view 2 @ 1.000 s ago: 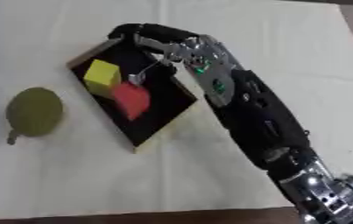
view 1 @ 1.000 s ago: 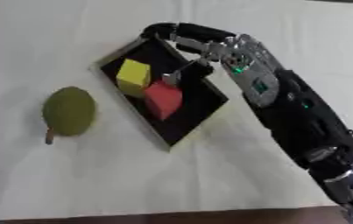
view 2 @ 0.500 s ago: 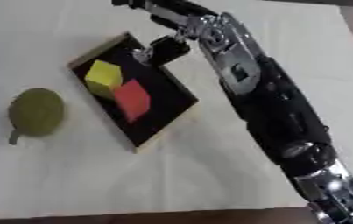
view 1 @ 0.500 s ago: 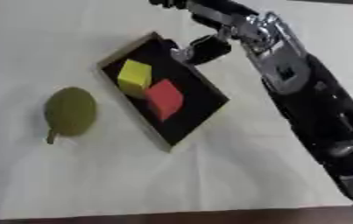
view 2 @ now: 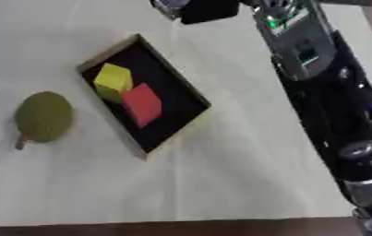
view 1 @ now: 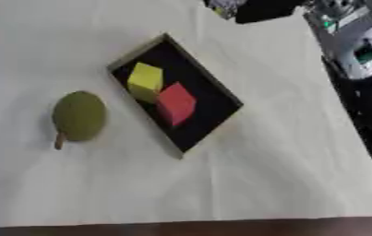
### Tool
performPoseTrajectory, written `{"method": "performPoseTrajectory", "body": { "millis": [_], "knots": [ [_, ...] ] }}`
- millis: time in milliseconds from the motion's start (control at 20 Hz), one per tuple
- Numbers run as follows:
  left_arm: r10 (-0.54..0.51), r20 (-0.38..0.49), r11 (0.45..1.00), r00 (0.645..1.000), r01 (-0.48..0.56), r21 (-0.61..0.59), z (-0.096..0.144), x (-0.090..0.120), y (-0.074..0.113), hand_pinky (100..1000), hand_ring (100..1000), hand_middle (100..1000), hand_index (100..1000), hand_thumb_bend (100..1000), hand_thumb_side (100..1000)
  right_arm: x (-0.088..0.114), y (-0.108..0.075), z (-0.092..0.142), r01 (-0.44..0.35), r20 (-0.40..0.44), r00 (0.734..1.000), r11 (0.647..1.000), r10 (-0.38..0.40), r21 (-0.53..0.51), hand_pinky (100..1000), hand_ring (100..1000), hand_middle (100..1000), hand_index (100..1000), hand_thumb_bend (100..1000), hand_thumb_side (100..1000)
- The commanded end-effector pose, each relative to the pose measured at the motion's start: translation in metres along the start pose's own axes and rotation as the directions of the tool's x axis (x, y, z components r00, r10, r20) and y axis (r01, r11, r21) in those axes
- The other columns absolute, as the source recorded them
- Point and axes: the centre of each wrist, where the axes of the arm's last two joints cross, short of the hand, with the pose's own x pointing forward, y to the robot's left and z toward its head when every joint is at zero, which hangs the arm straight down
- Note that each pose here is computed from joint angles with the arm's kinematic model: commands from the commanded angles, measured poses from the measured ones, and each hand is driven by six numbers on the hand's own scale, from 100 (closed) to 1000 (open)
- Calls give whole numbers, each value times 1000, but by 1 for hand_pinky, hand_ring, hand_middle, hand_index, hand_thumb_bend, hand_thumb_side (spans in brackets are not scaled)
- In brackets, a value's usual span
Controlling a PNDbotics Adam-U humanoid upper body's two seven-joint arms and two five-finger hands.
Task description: Pick up objects on the table and place them in the box.
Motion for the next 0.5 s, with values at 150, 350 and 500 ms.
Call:
{"method": "performPoseTrajectory", "body": {
  "millis": [150, 350, 500],
  "knots": [
    [-35, 54, 999, 998, 35, -16, -9, 9, 6, 728, 732, 777, 805, 100, 538, 21, -38, 36, 26, 81, 997, 993, -17, -114, 1000, 946, 818, 867, 100, 443],
    [-60, 91, 998, 994, 62, -22, -14, 12, 8, 728, 732, 776, 806, 100, 532, 33, -53, 70, 55, 124, 992, 975, -29, -213, 1000, 918, 789, 852, 100, 470],
    [-95, 132, 994, 987, 100, -32, -20, 15, 11, 730, 734, 776, 810, 100, 517, 42, -59, 96, 55, 137, 990, 953, -14, -297, 995, 898, 766, 840, 100, 483]
  ]
}}
